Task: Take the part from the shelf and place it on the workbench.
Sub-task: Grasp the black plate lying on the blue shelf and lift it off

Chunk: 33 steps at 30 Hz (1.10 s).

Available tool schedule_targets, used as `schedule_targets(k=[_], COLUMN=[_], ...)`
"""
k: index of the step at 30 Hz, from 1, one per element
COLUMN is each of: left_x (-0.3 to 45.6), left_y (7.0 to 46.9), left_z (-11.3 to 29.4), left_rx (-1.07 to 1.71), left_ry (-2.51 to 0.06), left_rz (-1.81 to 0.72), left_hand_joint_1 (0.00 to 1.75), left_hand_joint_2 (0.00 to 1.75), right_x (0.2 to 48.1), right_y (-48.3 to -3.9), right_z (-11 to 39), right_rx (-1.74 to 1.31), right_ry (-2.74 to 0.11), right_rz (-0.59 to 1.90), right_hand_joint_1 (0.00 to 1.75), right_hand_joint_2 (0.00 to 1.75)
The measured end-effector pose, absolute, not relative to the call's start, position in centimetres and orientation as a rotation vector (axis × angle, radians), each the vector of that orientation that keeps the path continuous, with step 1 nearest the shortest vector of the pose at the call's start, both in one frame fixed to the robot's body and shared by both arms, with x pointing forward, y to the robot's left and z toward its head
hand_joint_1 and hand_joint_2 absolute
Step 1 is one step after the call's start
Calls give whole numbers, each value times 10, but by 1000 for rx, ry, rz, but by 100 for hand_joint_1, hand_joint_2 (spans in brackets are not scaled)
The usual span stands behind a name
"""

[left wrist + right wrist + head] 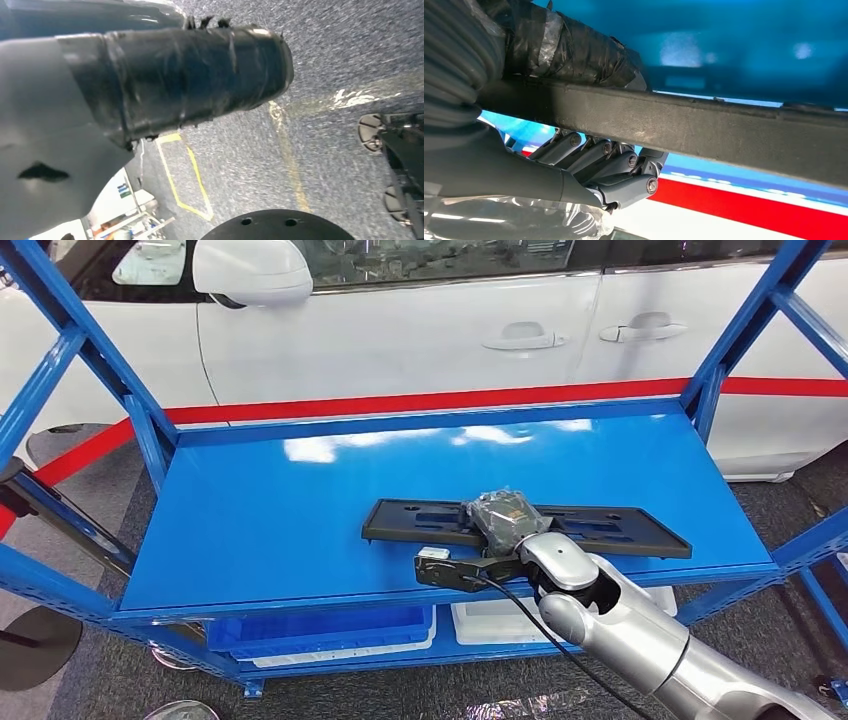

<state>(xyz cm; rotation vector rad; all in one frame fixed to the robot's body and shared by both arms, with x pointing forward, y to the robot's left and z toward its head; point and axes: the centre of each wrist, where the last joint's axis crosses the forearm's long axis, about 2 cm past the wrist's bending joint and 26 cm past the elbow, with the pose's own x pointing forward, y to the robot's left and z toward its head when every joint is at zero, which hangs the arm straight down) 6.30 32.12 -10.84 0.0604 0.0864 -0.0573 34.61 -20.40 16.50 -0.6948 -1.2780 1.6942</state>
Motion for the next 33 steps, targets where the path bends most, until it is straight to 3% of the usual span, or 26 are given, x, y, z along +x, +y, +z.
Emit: schedule_targets(k=[4, 8, 16, 24, 33], left_x=[63, 63, 62, 59, 60], left_y=[321, 321, 322, 324, 325], left_z=[-108, -108, -109, -109, -109], left_rx=[51, 48, 73, 83, 83], left_ry=[71, 67, 19, 31, 31], left_rz=[-41, -36, -21, -24, -25], left_hand_joint_1=[0, 0, 0, 0, 0], left_hand_joint_2=[0, 175, 175, 175, 175], right_x=[346, 345, 339, 314, 270], right_y=[-204, -204, -212, -243, -260], right_z=[164, 164, 177, 251, 300], right_rx=[-696, -695, -739, -920, -1109], right_ry=[-1294, -1296, -1504, -1896, -2115], right_rz=[1686, 1685, 1527, 1126, 985], right_hand_joint_1=[175, 175, 175, 175, 175], right_hand_joint_2=[175, 175, 175, 175, 175])
